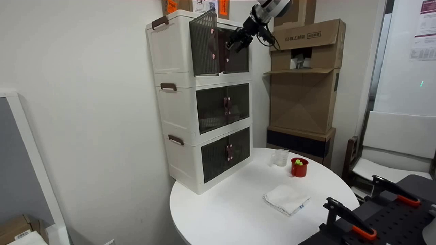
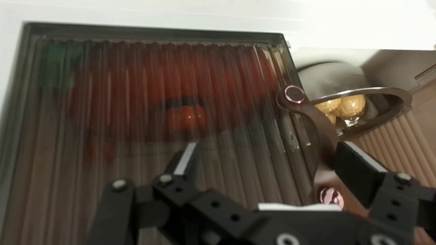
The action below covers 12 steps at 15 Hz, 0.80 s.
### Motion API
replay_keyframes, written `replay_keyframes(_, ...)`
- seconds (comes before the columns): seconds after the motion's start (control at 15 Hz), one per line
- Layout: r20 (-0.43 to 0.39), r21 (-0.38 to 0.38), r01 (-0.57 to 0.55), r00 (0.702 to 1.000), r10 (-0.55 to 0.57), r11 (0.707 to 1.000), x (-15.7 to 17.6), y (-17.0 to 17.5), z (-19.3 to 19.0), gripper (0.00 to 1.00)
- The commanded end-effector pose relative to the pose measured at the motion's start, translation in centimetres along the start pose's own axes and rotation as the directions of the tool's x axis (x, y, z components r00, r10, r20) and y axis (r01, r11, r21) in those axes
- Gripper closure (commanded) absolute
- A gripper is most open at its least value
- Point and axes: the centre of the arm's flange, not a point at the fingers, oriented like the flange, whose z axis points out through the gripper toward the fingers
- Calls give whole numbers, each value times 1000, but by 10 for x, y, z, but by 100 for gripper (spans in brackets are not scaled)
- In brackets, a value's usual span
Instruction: Close the top shelf's right door
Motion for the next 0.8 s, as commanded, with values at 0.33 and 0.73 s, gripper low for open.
replay_keyframes(0.33, -50, 10, 14, 999, -13, 1000, -26, -22, -29, 0)
replay_keyframes(0.73, -9, 115, -45, 999, 46, 992, -68, -51, -22, 0)
